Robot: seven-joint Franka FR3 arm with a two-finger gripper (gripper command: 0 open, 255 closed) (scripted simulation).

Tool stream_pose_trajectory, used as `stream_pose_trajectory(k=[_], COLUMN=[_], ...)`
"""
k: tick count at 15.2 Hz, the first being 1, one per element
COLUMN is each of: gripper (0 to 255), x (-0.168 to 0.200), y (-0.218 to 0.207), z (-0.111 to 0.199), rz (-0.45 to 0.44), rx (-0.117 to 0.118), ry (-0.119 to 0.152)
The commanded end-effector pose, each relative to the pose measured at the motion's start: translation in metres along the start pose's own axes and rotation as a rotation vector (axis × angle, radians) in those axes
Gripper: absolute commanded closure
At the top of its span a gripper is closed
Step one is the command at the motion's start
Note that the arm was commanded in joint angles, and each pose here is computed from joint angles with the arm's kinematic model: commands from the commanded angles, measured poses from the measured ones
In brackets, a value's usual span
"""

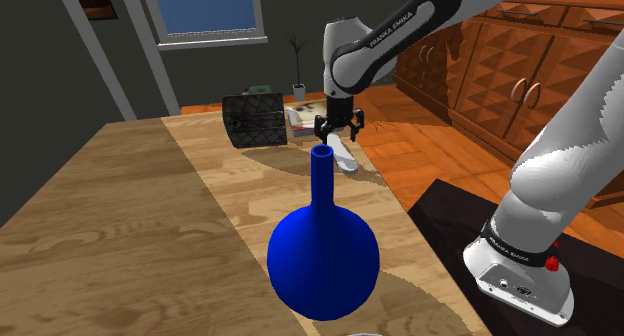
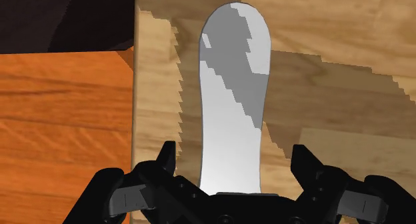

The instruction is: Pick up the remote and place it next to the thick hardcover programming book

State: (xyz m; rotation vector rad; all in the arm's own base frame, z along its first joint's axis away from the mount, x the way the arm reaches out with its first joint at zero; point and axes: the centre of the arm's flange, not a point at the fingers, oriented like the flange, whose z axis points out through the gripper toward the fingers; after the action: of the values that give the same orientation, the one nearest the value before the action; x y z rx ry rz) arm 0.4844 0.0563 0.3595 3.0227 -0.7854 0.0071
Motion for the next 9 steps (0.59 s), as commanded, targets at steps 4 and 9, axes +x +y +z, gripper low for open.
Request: stream_pose_trajectory(k=[4, 9], gripper=[0, 0], x=[0.0, 0.0], y=[-0.001, -0.001], z=[-0.033, -0.033], rz=[0.0, 0.0], rx=[-0.001, -0.001], ry=[-0.001, -0.001])
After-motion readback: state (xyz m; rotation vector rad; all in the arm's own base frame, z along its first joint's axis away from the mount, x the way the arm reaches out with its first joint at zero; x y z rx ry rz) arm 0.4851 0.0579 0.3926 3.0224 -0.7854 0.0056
